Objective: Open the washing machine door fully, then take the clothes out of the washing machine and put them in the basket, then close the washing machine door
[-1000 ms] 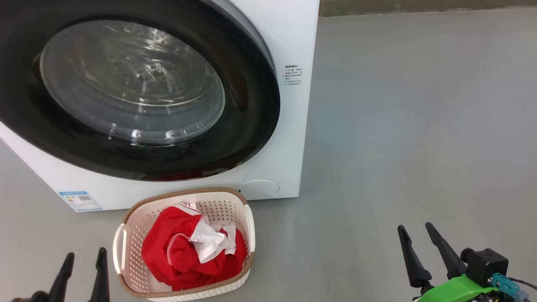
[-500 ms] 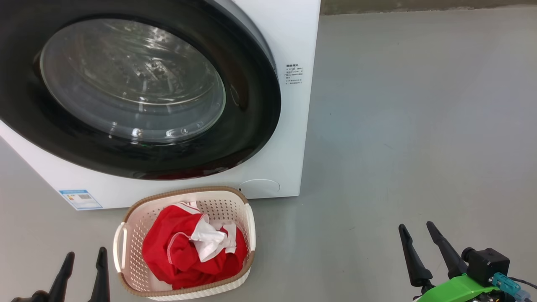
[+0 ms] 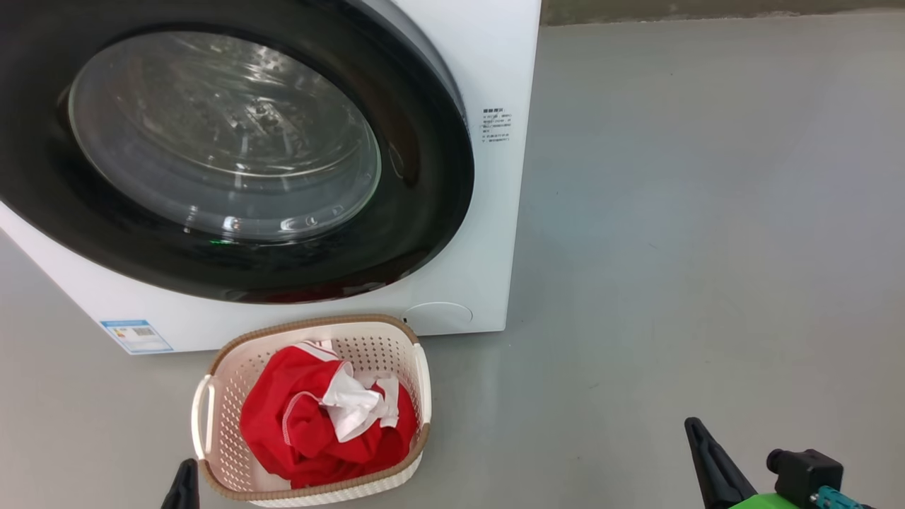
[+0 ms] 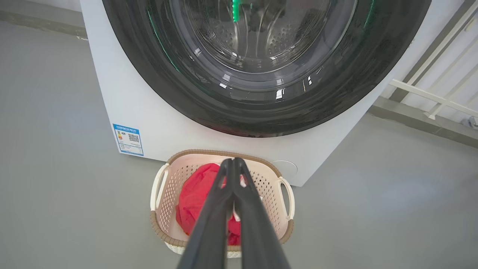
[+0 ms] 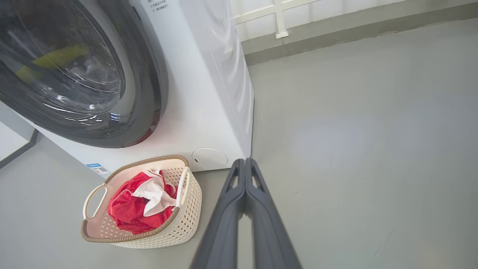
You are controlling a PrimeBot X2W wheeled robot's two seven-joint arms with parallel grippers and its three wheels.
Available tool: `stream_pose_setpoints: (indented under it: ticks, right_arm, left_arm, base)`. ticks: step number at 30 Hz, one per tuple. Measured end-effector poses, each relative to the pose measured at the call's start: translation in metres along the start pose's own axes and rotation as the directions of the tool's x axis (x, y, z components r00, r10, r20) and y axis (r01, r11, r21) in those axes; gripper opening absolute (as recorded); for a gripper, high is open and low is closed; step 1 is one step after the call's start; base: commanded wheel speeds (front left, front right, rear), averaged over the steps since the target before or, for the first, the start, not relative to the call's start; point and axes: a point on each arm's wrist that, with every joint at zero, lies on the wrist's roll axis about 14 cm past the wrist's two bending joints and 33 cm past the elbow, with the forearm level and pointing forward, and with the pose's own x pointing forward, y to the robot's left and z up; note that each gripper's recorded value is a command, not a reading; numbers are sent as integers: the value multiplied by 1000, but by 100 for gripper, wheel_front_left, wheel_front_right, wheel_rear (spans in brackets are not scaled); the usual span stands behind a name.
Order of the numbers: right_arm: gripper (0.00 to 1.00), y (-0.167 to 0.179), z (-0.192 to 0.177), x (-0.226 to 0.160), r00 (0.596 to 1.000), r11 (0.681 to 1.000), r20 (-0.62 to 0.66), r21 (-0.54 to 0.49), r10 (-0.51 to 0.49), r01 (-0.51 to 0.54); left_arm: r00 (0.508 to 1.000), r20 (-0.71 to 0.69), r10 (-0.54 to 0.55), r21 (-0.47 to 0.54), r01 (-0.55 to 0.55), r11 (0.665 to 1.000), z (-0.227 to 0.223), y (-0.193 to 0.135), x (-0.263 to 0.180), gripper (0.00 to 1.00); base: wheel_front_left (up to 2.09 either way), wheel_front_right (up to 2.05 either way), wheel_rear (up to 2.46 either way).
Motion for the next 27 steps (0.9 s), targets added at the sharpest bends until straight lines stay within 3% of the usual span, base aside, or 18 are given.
stream_pose_setpoints:
  ticks: [11,27]
  right_arm:
    - [0,-4,1,0,1000,993,-9,111,-26,27]
    - [0,-11,6,1,998,955,-7,290,-69,68]
  left_arm:
    - [1000,-8,27,-105,-27,994,0,4,0,0]
    - [998,-16,59,-275,-61,959,2,7,1,0]
  base:
    - [0,0,0]
    - [0,0,0]
